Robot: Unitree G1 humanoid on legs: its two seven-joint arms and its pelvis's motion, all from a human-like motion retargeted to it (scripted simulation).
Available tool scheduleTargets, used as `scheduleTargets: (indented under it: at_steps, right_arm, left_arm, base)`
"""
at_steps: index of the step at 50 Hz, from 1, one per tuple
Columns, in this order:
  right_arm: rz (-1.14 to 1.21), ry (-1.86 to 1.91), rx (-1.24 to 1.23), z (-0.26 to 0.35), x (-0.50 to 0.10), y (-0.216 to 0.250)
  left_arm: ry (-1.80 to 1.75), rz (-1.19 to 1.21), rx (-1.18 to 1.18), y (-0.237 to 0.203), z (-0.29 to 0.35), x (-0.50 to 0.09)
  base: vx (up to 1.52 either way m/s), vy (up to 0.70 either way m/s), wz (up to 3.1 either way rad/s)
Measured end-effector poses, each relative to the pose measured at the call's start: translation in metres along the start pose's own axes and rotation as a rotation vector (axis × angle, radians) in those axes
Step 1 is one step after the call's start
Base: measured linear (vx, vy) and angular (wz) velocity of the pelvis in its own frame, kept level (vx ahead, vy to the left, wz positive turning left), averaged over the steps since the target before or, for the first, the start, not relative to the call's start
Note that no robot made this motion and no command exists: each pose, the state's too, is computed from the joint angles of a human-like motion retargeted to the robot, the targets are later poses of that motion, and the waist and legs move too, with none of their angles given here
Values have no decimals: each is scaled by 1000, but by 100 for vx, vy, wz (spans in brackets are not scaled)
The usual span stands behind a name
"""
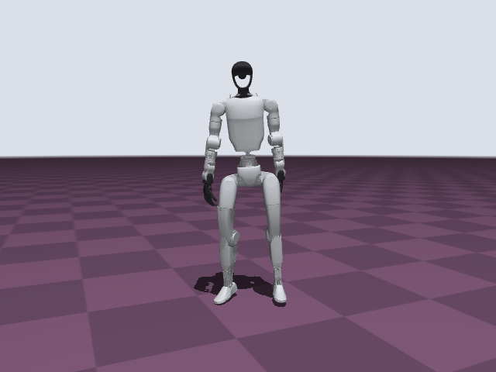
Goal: In place motions
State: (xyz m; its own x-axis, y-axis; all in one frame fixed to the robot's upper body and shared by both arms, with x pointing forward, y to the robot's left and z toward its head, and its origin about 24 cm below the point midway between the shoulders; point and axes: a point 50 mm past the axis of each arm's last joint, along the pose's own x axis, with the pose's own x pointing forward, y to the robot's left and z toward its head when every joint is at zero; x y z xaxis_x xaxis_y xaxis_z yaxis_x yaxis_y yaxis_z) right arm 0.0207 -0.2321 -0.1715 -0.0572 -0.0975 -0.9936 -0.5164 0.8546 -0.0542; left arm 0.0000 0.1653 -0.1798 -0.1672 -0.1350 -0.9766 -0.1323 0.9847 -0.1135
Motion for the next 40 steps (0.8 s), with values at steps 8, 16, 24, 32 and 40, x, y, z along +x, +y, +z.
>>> scheduleTargets:
  at_steps: [8, 16, 24, 32, 40]
  right_arm:
    - [-1, -199, -145, 52, -6, -12]
    - [-26, -314, -213, 79, -13, -17]
    - [-75, -271, -247, 64, -9, -18]
    - [-148, -155, -215, 36, -3, -13]
    - [-102, -99, -174, 15, 1, 5]
  left_arm:
    - [-58, 6, 41, 7, 18, -4]
    - [-28, -30, 44, 6, 15, -4]
    - [27, -53, 62, -1, 5, -3]
    - [61, -64, 78, -3, 0, -2]
    - [100, -22, 59, 13, -8, -5]
  base:
    - [-3, 11, -1]
    - [-11, 17, -5]
    - [-19, 22, -2]
    - [-23, 15, -28]
    - [-5, 0, -9]
